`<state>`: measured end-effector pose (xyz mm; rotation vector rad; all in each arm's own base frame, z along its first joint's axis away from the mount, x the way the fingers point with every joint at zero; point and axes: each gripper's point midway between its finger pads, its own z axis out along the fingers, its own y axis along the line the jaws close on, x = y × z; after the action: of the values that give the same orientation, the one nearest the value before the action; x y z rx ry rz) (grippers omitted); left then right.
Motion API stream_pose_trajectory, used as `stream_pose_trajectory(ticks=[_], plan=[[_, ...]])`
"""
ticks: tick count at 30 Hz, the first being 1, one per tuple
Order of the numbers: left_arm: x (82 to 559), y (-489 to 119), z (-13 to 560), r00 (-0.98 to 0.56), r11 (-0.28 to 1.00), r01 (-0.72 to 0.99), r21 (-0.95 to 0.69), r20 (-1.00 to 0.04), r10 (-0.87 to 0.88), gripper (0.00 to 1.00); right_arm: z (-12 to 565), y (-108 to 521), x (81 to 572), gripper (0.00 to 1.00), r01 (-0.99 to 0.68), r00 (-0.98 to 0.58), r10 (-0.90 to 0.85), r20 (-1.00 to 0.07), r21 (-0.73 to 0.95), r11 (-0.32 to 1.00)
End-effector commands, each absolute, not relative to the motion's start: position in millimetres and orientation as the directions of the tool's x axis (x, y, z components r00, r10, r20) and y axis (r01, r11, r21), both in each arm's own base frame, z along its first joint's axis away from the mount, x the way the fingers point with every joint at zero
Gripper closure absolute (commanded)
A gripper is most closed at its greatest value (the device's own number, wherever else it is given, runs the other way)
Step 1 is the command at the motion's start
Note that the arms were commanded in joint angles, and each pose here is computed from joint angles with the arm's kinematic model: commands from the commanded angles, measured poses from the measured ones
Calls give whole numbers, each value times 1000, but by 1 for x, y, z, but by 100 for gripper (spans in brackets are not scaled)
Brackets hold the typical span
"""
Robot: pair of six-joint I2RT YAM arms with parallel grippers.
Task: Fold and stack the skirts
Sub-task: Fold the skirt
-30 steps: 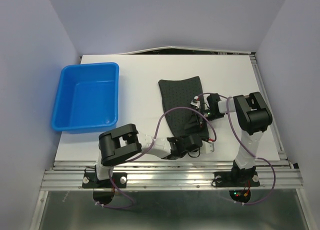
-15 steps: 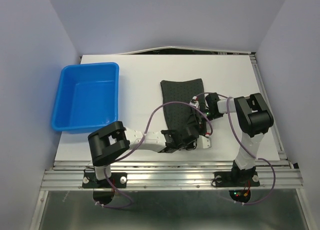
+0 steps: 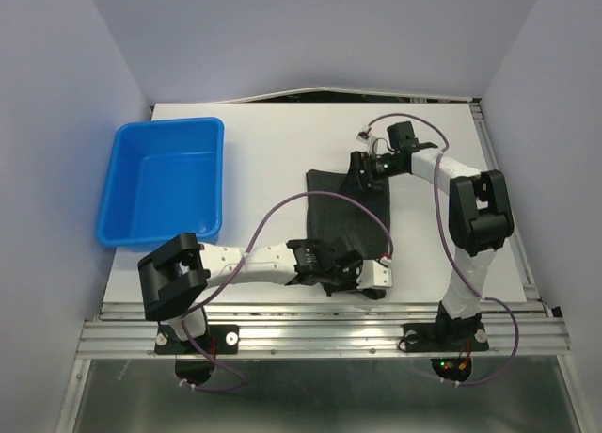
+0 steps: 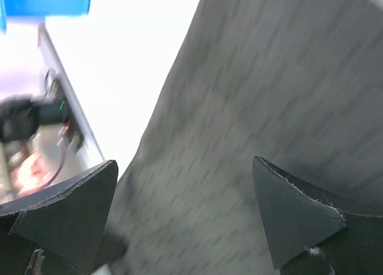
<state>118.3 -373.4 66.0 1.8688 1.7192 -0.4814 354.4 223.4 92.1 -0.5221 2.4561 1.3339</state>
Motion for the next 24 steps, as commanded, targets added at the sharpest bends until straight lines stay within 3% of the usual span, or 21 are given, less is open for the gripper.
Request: stream_pose_trajectory(ticks=[1,6,12,18,24], plan=[[84,-381,99,61,-91,996,-11,-659,750,100,99,220,409,2,-524,-830,-164,-534,642,560],[76,-381,117,28,-107,991,-77,-669,743,100,79,213,440,2,-528,-816,-174,-552,587,614],[79,-381,145,-35,-106,981,-162,-687,725,100,25,206,436,6,-494,-849,-214,-483,586,642],[120,-381,164,-32,-46,995,-91,-706,707,100,7,210,397,47,-468,-880,-235,-413,671,575],[178,-382,182,-50,38,999,-33,-720,692,100,-2,220,357,51,-447,-894,-268,-358,723,526]])
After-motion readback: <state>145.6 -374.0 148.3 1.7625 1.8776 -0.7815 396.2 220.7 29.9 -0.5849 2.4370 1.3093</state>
